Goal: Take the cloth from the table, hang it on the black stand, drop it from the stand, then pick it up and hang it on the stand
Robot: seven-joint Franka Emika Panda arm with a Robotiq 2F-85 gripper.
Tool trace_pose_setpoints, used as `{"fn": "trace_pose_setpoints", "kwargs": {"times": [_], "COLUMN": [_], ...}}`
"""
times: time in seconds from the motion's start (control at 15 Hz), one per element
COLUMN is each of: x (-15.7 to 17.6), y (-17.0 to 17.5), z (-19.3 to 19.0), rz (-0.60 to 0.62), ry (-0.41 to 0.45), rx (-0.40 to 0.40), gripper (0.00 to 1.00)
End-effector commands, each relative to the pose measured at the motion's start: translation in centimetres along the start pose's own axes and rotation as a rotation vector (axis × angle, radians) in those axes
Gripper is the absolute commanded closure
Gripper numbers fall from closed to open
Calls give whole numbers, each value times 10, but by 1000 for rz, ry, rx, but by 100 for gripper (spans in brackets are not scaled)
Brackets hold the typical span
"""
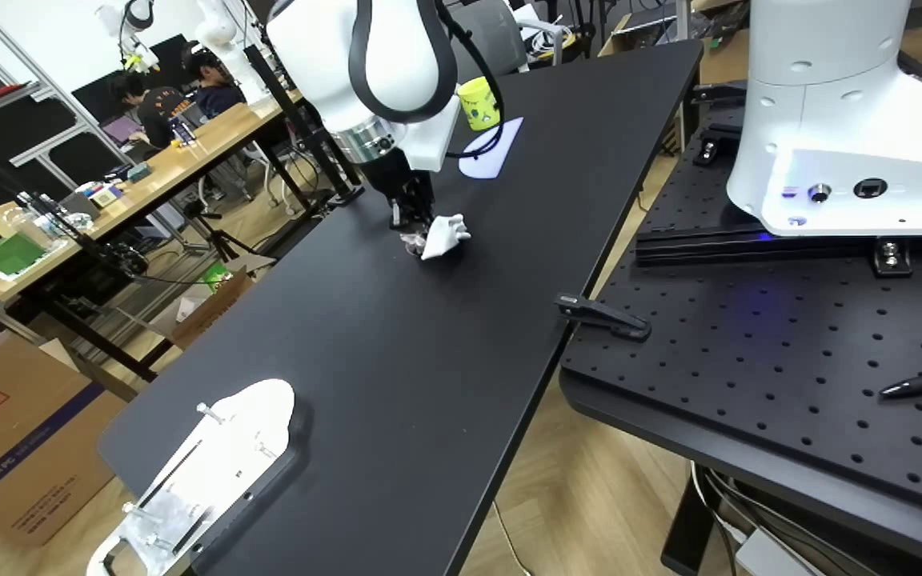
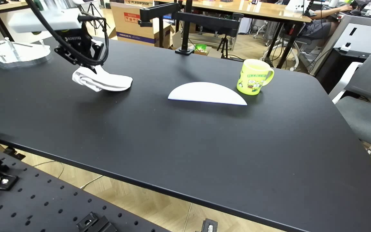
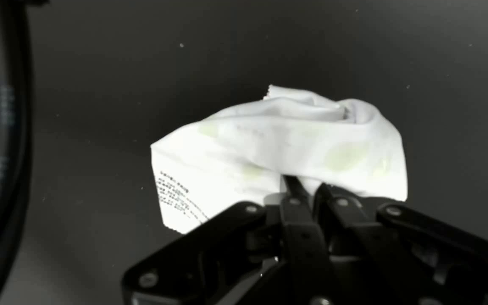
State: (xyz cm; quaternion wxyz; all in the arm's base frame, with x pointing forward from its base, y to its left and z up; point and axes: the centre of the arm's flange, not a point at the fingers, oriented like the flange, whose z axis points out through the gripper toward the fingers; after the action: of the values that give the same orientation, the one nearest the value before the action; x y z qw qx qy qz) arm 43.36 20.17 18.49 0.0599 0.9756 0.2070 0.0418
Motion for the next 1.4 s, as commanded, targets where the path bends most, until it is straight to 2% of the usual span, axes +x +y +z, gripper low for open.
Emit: {"fn": "trace_pose_setpoints", "kwargs": {"times": [0.0, 0.47, 0.93, 1.07, 1.33], "x": [1, -7, -44, -48, -41], "y": [4, 5, 2, 14, 57], "z": [-53, -147, -231, -246, -267], "rz": [6, 29, 96, 118, 197], "ry": [18, 61, 128, 153, 194], "rx": [-69, -176, -265, -286, -311], "gripper": [98, 98, 98, 98, 98]}}
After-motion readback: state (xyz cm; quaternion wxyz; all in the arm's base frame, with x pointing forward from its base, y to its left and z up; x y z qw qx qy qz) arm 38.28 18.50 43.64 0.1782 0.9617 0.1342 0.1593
